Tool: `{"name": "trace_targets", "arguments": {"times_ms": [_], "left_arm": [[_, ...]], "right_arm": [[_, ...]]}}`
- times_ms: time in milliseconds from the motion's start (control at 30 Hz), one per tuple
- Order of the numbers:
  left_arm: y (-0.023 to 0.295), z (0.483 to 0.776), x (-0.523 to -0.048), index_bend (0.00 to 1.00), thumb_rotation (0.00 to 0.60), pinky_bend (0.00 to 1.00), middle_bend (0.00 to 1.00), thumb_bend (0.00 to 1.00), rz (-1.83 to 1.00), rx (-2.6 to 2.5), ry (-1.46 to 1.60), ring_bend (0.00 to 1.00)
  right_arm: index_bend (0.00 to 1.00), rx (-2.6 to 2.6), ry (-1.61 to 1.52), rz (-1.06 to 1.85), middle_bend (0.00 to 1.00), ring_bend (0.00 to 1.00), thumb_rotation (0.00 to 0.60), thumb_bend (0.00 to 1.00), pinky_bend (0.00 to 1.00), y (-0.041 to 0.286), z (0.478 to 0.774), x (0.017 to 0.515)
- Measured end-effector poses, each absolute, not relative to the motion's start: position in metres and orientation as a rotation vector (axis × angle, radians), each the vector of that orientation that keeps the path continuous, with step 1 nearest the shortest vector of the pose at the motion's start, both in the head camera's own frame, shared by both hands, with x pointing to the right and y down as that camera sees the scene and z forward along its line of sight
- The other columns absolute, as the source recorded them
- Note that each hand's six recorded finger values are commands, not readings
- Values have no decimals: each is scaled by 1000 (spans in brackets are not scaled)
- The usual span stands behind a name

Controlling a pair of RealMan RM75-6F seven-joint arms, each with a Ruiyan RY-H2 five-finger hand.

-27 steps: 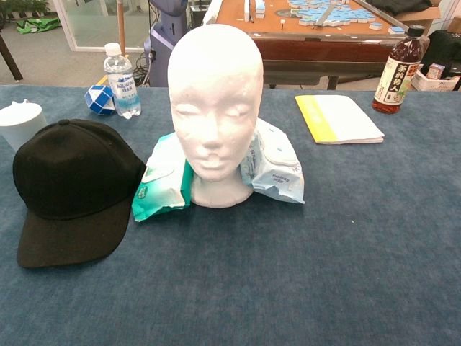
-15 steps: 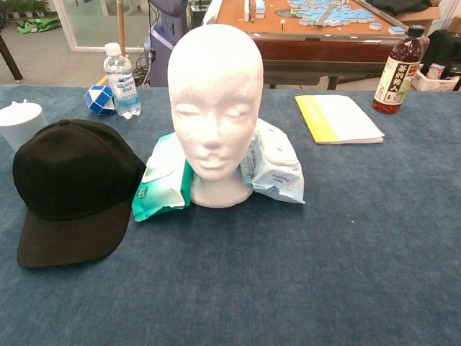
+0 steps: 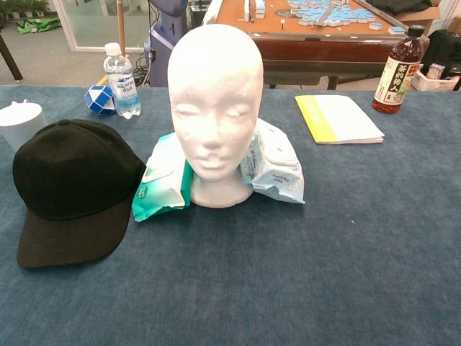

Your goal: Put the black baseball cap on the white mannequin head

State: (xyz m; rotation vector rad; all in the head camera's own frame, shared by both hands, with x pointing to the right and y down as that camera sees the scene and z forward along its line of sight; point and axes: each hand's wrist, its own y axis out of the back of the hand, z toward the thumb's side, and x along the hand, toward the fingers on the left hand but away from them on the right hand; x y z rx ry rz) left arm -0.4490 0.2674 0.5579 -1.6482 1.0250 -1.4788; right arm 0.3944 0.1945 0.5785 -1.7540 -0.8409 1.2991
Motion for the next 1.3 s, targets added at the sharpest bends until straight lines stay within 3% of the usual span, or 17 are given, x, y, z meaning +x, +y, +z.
{"name": "trace_targets", "arguments": {"times_ms": [333,867,1300], "left_arm": [[281,559,-404,827,600,497,725,38,-1306,-1758,1037,461],[289,599,-342,840,600,498,746,10,-1247,-1847,878,468],[290,623,-328,848,600,498,755,10,-1284,-1786,784,473]], "right_arm": [[277,-1761,-846,1297,374,289,600,16,462,192,577,395],[277,-1751,-924,1291,375,289,600,16,462,186,564,410],[277,-1741,-957,1297,375,288,600,16,462,183,559,418]]}}
